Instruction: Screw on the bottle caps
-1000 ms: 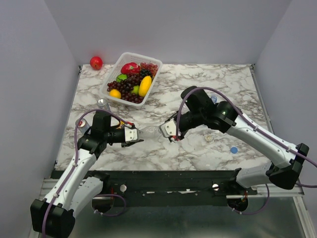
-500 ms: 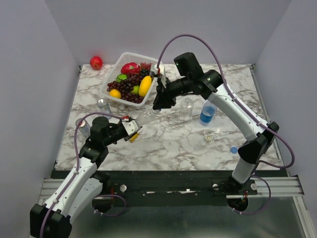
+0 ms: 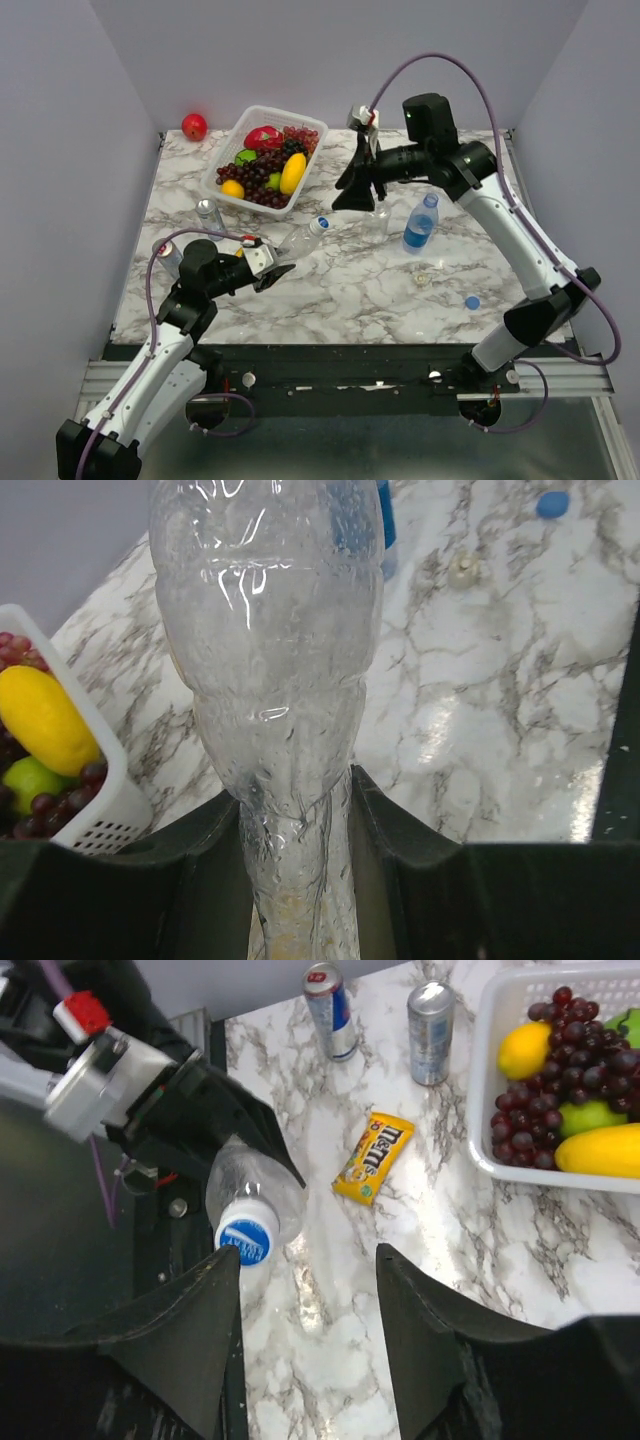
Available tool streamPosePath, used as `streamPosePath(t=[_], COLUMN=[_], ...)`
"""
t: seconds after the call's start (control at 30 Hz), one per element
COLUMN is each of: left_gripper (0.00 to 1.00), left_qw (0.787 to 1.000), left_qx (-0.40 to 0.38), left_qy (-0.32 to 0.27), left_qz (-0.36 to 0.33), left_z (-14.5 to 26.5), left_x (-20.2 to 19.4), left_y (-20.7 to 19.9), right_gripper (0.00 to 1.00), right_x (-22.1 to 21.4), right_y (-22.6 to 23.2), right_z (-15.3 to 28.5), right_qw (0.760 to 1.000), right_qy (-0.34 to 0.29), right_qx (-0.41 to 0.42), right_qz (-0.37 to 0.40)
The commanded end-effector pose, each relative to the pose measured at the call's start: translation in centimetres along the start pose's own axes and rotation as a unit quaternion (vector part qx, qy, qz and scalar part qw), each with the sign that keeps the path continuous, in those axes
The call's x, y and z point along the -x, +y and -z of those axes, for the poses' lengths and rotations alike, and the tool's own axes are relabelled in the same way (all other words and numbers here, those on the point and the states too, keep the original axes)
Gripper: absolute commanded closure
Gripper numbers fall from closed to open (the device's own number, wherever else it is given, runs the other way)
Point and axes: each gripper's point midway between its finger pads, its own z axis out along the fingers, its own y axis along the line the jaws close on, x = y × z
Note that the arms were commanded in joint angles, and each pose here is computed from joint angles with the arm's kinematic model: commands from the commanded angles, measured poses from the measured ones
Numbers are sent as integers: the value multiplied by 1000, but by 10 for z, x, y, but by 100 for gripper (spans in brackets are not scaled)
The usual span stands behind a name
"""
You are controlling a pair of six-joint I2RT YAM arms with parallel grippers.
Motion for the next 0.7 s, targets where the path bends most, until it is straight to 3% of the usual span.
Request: streamPosePath(t=[0.0,0.3,0.67], left_gripper=[100,100,100], left_qw=[995,989,990], left_qx=[-63,-87,-80], left_qy=[-59,-78,-84], left_qz=[56,87,81], left_z=[1,-3,-8], left_x=[38,56,60], left_y=[-22,-23,-15], right_gripper=[33,30,35], right_x=[4,0,-2], right_y=[31,44,39], right_z=[3,-4,-13], right_qw=[995,991,990], right_qy=[-53,-65,-64], right_qx=[60,112,122], right_qz=[55,30,-1])
